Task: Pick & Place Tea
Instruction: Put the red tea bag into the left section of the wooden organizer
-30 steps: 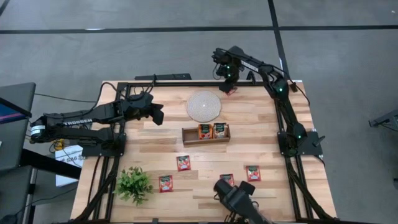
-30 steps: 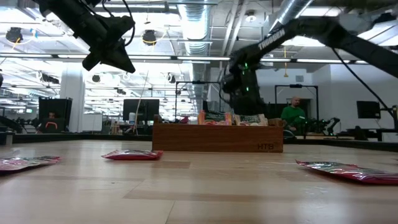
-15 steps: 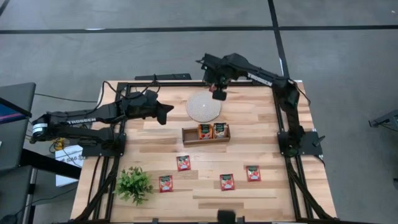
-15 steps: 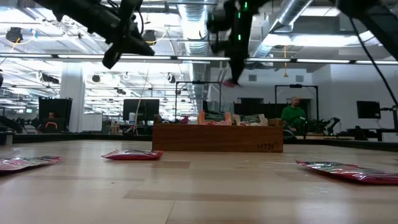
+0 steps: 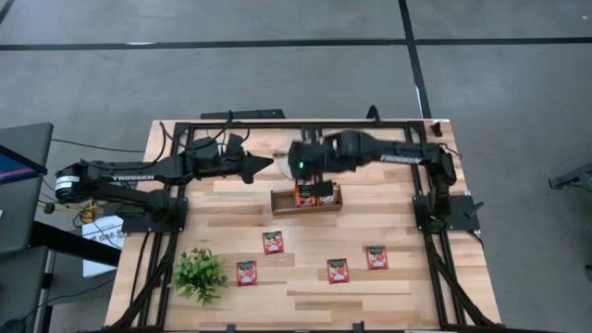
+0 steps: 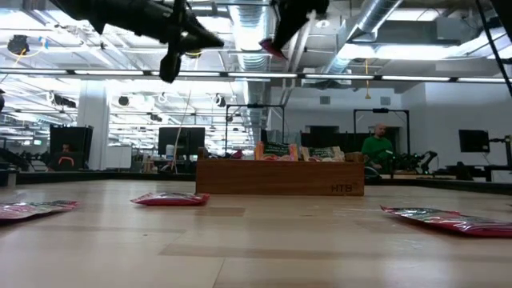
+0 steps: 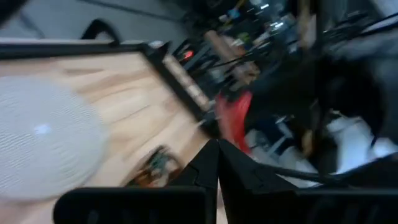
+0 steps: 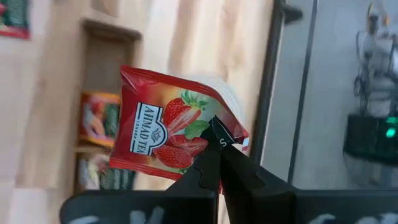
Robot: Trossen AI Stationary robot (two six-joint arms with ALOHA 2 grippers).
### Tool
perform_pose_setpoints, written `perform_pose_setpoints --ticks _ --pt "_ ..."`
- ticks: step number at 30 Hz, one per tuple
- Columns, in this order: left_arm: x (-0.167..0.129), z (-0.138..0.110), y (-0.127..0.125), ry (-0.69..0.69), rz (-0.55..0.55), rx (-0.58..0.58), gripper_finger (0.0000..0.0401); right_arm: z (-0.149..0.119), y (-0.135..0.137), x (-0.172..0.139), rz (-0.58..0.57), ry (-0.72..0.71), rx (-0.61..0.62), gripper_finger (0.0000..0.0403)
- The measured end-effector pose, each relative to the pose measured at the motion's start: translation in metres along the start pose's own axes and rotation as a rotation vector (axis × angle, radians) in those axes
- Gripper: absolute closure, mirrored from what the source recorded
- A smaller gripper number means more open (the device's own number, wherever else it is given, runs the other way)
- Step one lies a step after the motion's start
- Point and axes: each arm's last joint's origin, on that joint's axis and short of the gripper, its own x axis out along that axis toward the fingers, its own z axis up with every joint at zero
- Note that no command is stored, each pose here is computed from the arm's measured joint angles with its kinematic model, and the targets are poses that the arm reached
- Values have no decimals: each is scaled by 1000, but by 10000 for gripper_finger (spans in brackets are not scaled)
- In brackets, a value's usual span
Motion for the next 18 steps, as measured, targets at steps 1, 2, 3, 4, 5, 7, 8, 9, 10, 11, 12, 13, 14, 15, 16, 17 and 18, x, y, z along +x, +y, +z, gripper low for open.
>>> perform_pose_setpoints --ticks 1,2,3,4,5,7,8,9,10,11,12,13,14,15,16,17,18 --pt "0 0 -4 -11 -30 2 401 5 7 -1 -3 -13 -15 403" --pt "0 -1 -9 -20 -59 3 401 9 14 -2 -6 -20 -23 403" --pt "0 -1 -14 -19 -82 4 401 12 20 -3 -6 -22 -30 403" --pt "-1 -3 -19 -11 -101 6 401 14 25 -6 -5 -34 -34 403" --pt "-1 -4 -23 -2 -115 7 401 17 29 -9 -7 -57 -31 403" --pt "-1 -8 -31 8 -141 9 401 23 35 -14 -16 -99 -16 403" --pt "-2 -9 -35 10 -149 10 401 25 38 -16 -17 -115 -15 403" --pt "-2 -11 -37 10 -153 10 401 27 40 -17 -21 -128 -11 403" --pt "-3 -13 -39 15 -153 11 401 29 41 -18 -33 -136 -5 403" --pt "-3 -15 -39 24 -154 12 401 30 42 -19 -45 -142 1 403" --pt "-3 -16 -40 29 -156 12 401 30 43 -20 -55 -144 4 403" --pt "-3 -17 -41 32 -160 12 401 31 44 -20 -60 -144 3 403" --pt "-3 -18 -42 36 -163 13 401 31 44 -20 -60 -145 5 403" --pt "-2 -20 -42 42 -163 14 401 31 44 -20 -60 -147 12 403" --pt "0 -21 -41 48 -157 15 400 31 43 -20 -61 -151 23 403" --pt "0 -22 -40 58 -148 16 398 31 43 -20 -61 -152 35 403" --pt "0 -22 -40 61 -144 17 395 31 43 -20 -60 -152 44 403"
